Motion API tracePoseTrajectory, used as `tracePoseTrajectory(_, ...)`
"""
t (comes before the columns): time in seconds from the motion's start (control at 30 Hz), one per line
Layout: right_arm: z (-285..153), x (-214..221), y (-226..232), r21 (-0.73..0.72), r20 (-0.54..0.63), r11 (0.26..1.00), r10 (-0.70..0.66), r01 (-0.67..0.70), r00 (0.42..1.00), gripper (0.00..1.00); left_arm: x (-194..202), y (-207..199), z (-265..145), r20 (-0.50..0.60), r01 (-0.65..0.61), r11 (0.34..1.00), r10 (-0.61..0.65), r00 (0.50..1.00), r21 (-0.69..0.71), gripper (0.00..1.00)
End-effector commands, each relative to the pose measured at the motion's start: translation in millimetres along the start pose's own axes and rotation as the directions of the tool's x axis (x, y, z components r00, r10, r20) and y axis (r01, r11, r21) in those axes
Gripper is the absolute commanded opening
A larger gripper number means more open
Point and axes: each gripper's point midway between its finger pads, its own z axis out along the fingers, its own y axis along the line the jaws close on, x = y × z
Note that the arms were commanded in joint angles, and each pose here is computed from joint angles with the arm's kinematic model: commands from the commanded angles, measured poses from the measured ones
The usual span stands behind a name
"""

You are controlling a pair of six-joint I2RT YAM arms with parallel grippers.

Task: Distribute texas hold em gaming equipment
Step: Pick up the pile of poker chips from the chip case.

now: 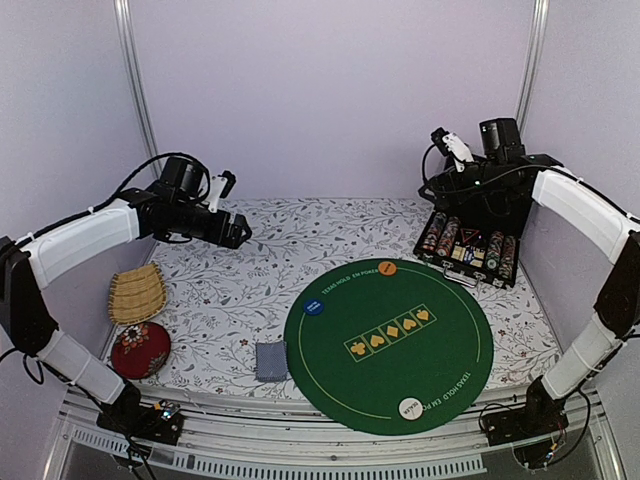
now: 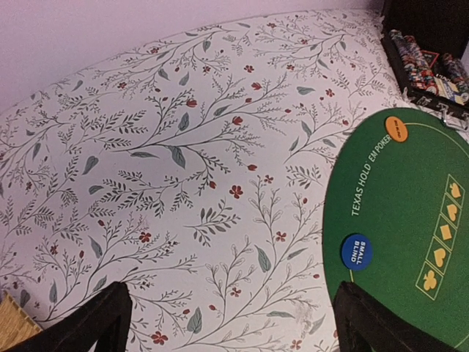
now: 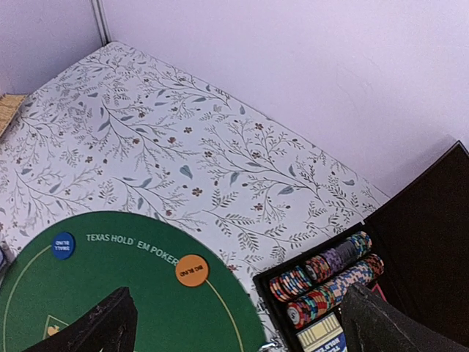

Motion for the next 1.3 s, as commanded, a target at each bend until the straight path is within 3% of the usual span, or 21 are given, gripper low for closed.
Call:
tracePoseTrajectory(0.0, 15.6, 23.5, -11.3, -0.095, -0.057, 0.990, -0.115, 0.109, 0.992, 1.00, -5.8, 4.4, -6.9, 0.032, -0.008, 1.000, 0.009, 0.999, -0.008, 0.98)
tracePoseTrajectory(0.13, 24.5, 46.5, -37.0, -0.114, -0.143, 0.987, -0.125, 0.109, 0.982, 0.96, -5.0, 5.2, -6.6, 0.031, -0.011, 1.000, 0.012, 0.999, -0.014, 0.98)
tracePoseTrajectory(0.3, 48.7, 99.2, -87.7, -0.018, -0.301, 0.997, -0.082, 0.080, 0.950, 0.91, -4.5, 5.7, -6.5, 0.030, -0.014, 1.000, 0.014, 0.999, -0.016, 0.98)
tracePoseTrajectory(0.5, 81.2, 154.1, -101.6, -0.004, -0.436, 0.997, -0.069, 0.074, 0.897, 0.87, -2.5, 7.5, -3.7, 0.022, -0.018, 1.000, 0.019, 1.000, -0.025, 0.98)
tracePoseTrajectory(0.67, 100.7, 170.6, -108.3, -0.006, -0.482, 0.999, -0.049, 0.053, 0.875, 0.73, 1.3, 8.9, 0.9, 0.007, -0.021, 0.999, 0.021, 1.000, -0.030, 0.98)
tracePoseTrajectory(0.97, 121.6, 194.8, -97.7, -0.058, -0.535, 0.998, -0.058, 0.031, 0.843, 0.72, 4.9, 12.0, 7.0, -0.009, -0.019, 0.999, 0.019, 1.000, -0.036, 0.98)
tracePoseTrajectory(1.27, 135.9, 224.5, -91.1, -0.062, -0.609, 0.997, -0.077, 0.050, 0.790, 0.58, 7.1, 15.0, 10.1, -0.019, -0.012, 0.999, 0.012, 1.000, -0.037, 0.98)
